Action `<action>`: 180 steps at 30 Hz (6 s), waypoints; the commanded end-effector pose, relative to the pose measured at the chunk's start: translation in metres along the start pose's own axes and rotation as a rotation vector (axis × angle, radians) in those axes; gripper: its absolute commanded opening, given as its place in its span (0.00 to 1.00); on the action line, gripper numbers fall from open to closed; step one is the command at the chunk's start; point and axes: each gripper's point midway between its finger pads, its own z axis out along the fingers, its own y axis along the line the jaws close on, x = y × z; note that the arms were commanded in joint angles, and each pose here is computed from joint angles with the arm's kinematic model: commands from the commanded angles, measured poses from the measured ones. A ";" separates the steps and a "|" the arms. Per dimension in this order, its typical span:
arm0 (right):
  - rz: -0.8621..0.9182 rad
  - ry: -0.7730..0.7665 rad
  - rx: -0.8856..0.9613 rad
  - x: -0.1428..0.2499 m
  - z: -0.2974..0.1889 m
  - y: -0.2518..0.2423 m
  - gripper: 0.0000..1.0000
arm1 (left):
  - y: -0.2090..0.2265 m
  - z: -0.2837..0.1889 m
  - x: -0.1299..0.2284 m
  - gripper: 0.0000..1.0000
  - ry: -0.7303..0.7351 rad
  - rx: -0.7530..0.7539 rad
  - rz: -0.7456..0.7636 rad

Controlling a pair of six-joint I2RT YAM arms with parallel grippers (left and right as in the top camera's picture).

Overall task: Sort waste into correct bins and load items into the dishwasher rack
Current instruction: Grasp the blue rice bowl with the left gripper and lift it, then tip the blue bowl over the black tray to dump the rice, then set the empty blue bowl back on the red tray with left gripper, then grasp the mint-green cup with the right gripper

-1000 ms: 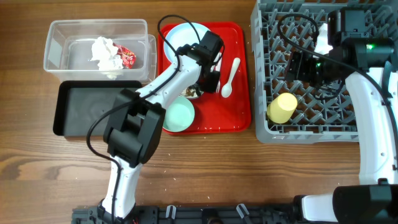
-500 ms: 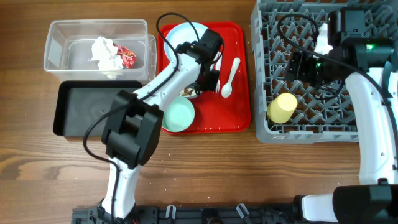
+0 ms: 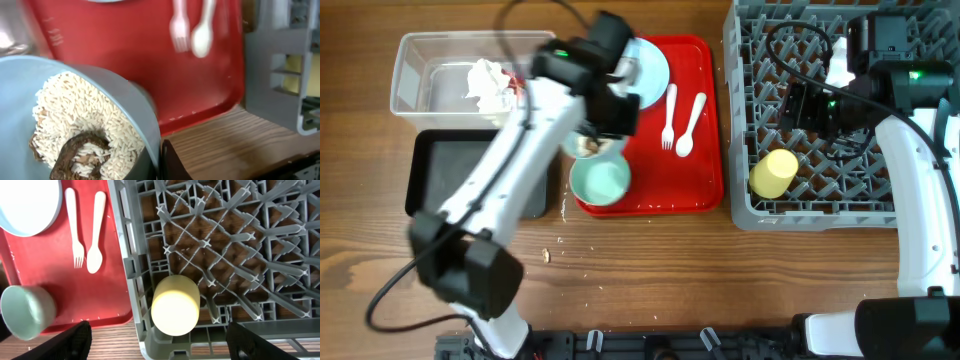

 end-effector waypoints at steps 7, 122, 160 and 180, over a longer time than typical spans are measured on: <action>-0.016 -0.025 0.000 -0.005 -0.006 0.002 0.88 | 0.091 -0.016 0.023 0.04 0.098 0.187 -0.217; -0.037 -0.020 0.001 -0.003 -0.006 0.002 0.88 | 0.076 -0.016 -0.090 0.04 -0.496 0.202 -0.184; -0.039 -0.028 -0.019 -0.005 -0.006 0.005 0.88 | -0.002 0.088 -0.038 0.52 -0.249 -0.177 0.093; -0.248 0.085 -0.406 0.071 0.060 0.172 0.80 | 0.084 -0.047 -0.015 0.57 -0.281 0.090 -0.270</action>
